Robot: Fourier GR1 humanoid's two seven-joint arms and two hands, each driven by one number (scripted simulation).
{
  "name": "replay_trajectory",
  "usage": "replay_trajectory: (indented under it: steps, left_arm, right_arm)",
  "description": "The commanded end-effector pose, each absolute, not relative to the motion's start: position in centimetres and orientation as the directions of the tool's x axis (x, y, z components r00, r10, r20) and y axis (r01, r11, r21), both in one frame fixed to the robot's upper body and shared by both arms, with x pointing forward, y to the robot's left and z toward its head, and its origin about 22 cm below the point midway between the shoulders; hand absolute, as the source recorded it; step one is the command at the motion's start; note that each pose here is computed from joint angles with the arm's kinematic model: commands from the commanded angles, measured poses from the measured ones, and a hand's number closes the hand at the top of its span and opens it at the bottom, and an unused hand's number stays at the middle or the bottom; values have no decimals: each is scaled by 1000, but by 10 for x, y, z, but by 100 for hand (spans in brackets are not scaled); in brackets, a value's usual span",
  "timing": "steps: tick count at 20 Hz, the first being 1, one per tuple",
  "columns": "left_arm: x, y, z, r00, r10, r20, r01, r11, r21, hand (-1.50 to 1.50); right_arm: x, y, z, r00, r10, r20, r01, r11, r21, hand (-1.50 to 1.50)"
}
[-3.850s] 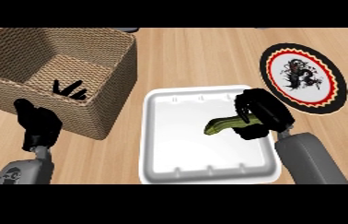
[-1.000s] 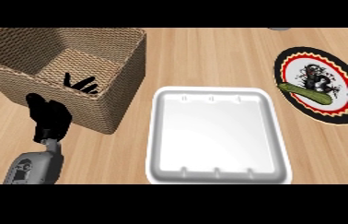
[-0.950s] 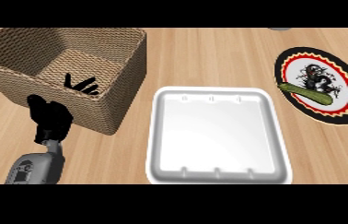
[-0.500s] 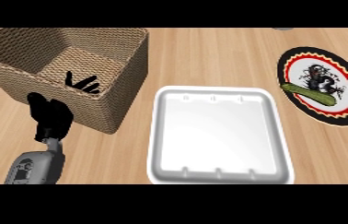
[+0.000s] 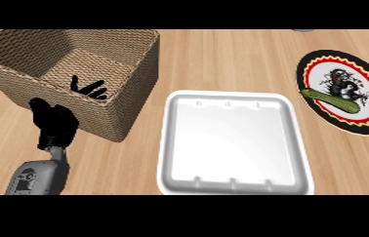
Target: Pick the squash from the tray and place it in the plate
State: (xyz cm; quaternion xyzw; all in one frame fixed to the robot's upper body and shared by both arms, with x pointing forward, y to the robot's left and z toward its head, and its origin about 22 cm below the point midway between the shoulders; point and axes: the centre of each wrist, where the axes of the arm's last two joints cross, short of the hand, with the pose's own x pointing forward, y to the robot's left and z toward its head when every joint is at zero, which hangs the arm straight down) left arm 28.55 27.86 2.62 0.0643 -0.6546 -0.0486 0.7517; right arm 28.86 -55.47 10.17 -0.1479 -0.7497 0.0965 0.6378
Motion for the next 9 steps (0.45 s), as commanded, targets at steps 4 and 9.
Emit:
replay_trajectory:
  steps: [4, 9]
  left_arm:
    - [285, 278, 26, 138, -158, 978, -2, 987, 160, 0]
    - [290, 275, 26, 138, -156, 978, -21, 987, 160, 0]
  right_arm:
    - [266, -575, 112, -232, 290, 929, 1, 955, -298, -150]
    - [258, -578, 105, -191, 324, 927, 10, 945, -328, -150]
